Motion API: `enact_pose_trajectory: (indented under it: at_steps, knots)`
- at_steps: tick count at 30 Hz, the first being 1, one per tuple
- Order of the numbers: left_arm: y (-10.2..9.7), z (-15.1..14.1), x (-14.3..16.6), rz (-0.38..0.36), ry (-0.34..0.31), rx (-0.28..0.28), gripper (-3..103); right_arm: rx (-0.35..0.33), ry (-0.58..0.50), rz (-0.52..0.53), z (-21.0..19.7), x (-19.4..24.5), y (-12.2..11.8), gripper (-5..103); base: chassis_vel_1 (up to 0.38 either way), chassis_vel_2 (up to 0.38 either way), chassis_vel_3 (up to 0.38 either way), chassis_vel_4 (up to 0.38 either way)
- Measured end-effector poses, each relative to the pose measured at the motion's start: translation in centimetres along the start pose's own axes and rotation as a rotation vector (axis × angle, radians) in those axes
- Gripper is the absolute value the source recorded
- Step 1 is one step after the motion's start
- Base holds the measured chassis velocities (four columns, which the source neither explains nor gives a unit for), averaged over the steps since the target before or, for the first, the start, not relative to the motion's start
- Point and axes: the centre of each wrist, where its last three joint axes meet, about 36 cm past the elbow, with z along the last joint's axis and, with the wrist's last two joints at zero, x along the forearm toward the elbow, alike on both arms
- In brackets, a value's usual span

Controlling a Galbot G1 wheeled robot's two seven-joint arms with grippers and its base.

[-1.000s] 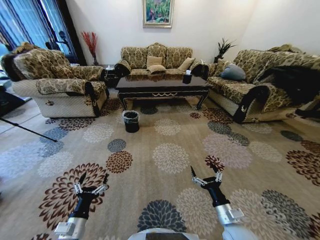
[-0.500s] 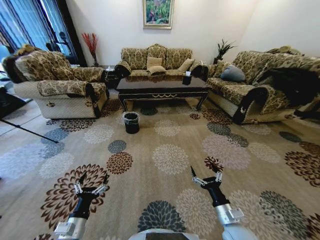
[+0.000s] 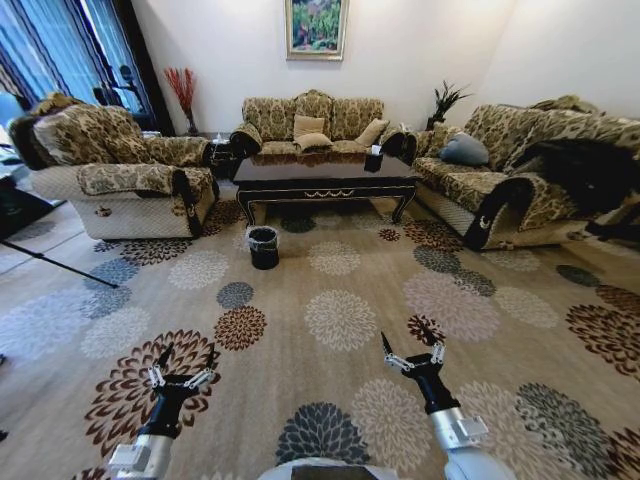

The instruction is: Move to the front of the table and pick up the trash from the floor, then place it into the trash bin.

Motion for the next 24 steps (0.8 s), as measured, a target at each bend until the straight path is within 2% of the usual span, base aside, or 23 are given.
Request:
enact_pose_trajectory:
  at_steps: [24]
  knots:
    - [0.0,0.0,0.0,0.0,0.0,0.0,100,0.0,0.0,0.0,0.0,0.0,0.0,100,0.0,0.0,0.0,0.0]
